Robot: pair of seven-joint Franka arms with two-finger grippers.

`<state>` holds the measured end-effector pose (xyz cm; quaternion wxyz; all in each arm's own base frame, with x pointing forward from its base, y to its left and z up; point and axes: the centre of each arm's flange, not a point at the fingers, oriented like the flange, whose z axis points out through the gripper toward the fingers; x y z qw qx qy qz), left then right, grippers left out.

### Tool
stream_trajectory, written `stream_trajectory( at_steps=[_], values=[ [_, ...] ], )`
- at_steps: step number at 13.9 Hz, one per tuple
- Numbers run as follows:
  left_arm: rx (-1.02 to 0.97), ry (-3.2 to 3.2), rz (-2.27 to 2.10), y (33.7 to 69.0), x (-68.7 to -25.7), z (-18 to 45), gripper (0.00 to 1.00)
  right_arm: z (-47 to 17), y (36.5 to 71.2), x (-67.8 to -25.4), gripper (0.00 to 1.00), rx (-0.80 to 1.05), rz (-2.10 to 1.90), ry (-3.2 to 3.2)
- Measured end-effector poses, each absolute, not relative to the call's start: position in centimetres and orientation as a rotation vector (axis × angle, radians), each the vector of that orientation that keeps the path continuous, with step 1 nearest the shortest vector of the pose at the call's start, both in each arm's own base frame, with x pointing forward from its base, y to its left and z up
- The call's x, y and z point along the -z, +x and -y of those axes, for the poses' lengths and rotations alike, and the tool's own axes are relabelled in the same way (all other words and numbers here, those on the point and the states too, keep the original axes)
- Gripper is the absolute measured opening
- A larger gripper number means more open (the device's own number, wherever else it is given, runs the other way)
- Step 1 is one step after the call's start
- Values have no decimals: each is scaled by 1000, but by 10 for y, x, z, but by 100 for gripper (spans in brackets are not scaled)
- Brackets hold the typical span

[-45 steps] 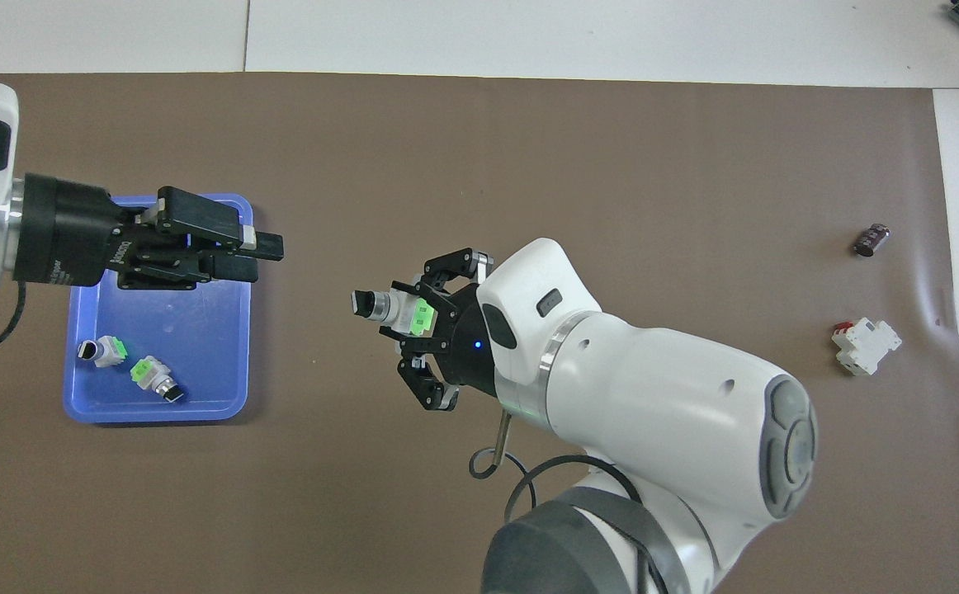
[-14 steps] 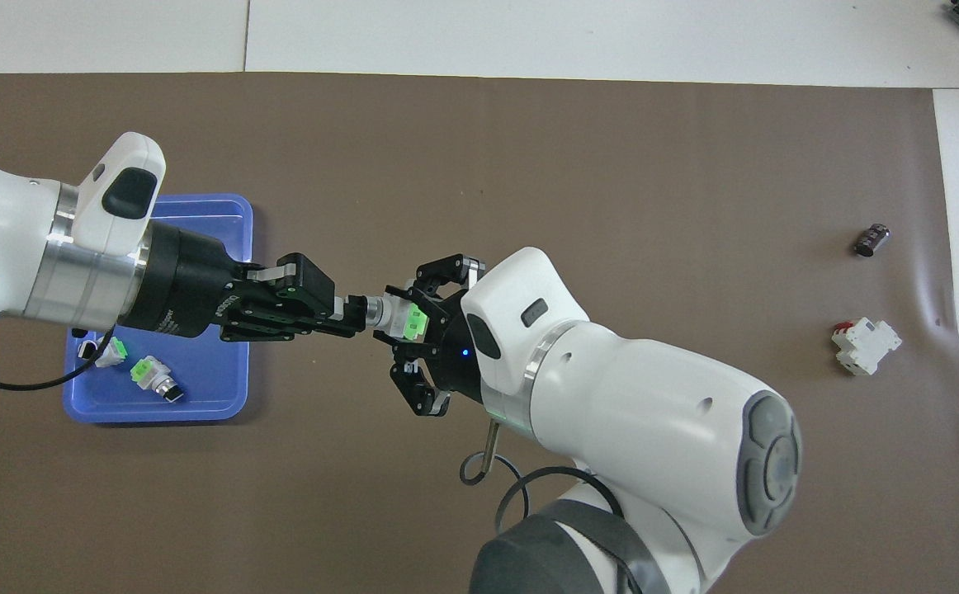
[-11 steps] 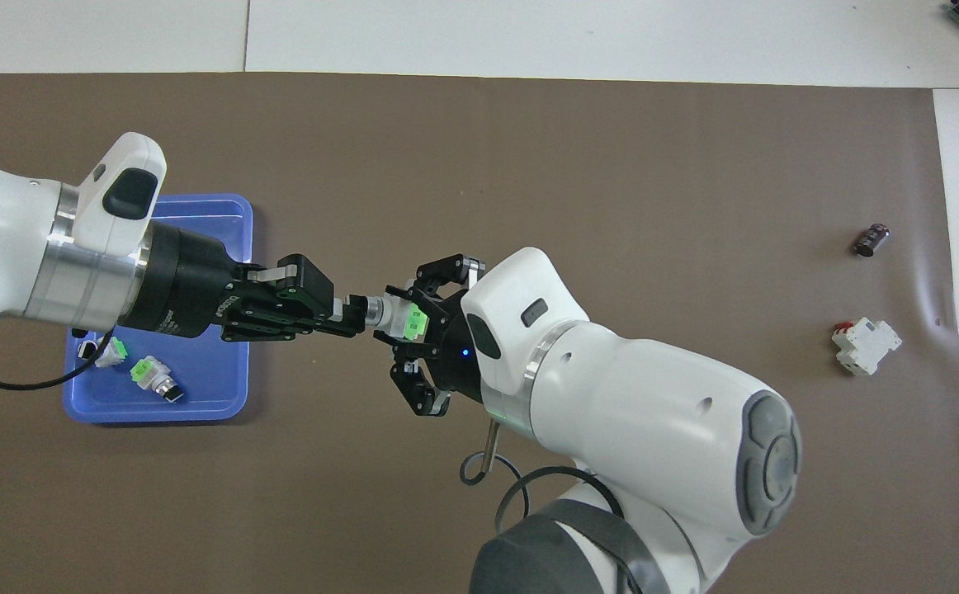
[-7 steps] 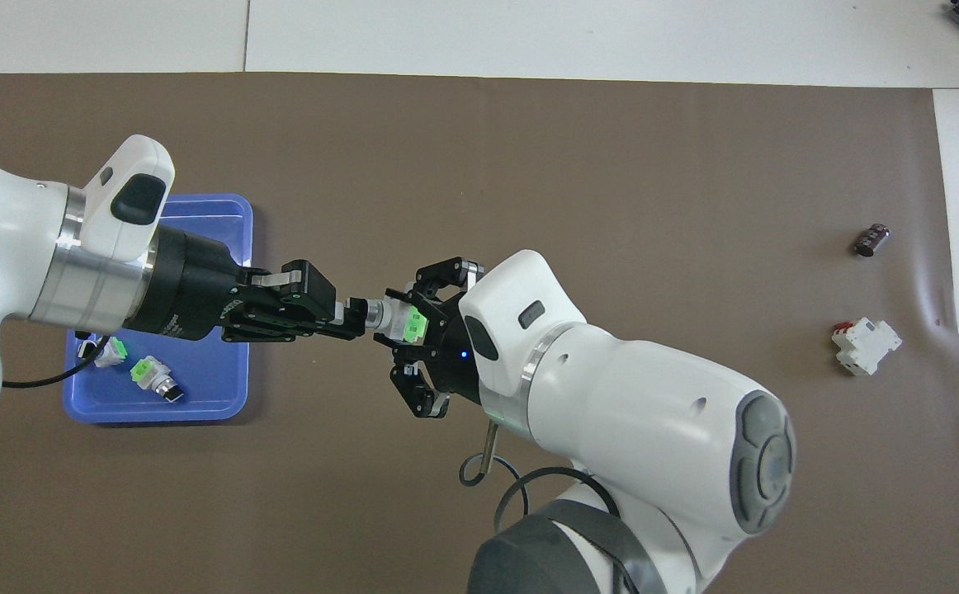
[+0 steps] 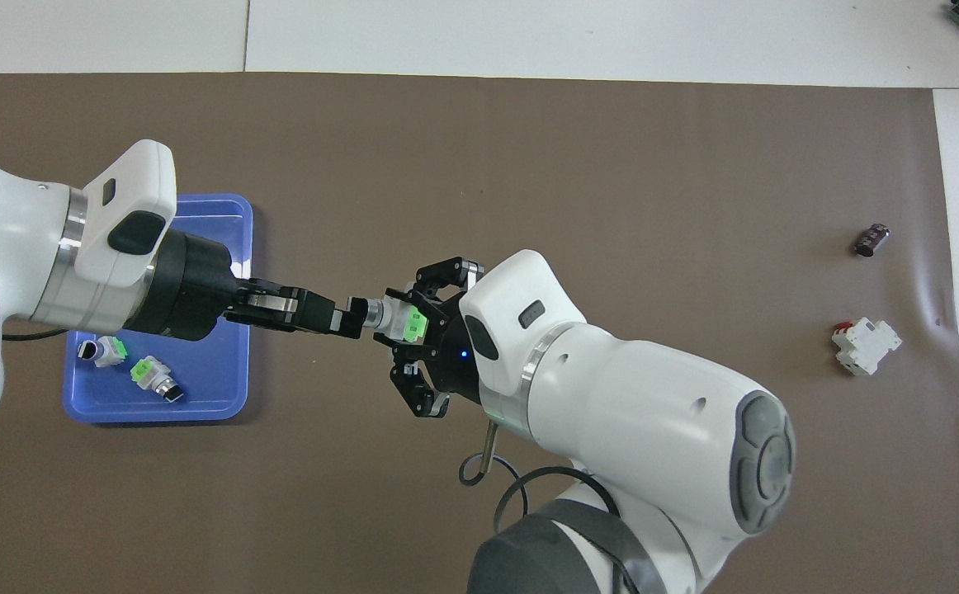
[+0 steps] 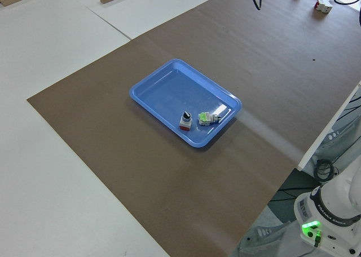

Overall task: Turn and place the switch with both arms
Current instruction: 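Close the left gripper on the switch held by the right gripper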

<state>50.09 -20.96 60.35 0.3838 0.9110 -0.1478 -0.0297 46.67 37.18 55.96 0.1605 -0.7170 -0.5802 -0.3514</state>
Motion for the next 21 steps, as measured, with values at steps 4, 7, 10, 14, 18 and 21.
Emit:
stream_trajectory(
  at_steps=[4,7,10,14,18,21],
  values=[
    [-49,2281,683,501,-602,209,10,-373,466,-558,41,999,1659,-2047],
    [-101,2257,796,501,-602,210,10,-373,467,-558,41,1000,1657,-2048],
    [-161,2225,916,501,-603,212,10,-371,468,-558,41,1004,1655,-2051],
    [-192,2199,994,500,-601,211,10,-372,467,-557,41,1001,1658,-2051],
    [-216,2223,966,495,-600,214,10,-371,468,-555,41,997,1660,-2055],
    [-216,2230,954,494,-600,214,10,-371,468,-555,41,997,1660,-2055]
  ],
)
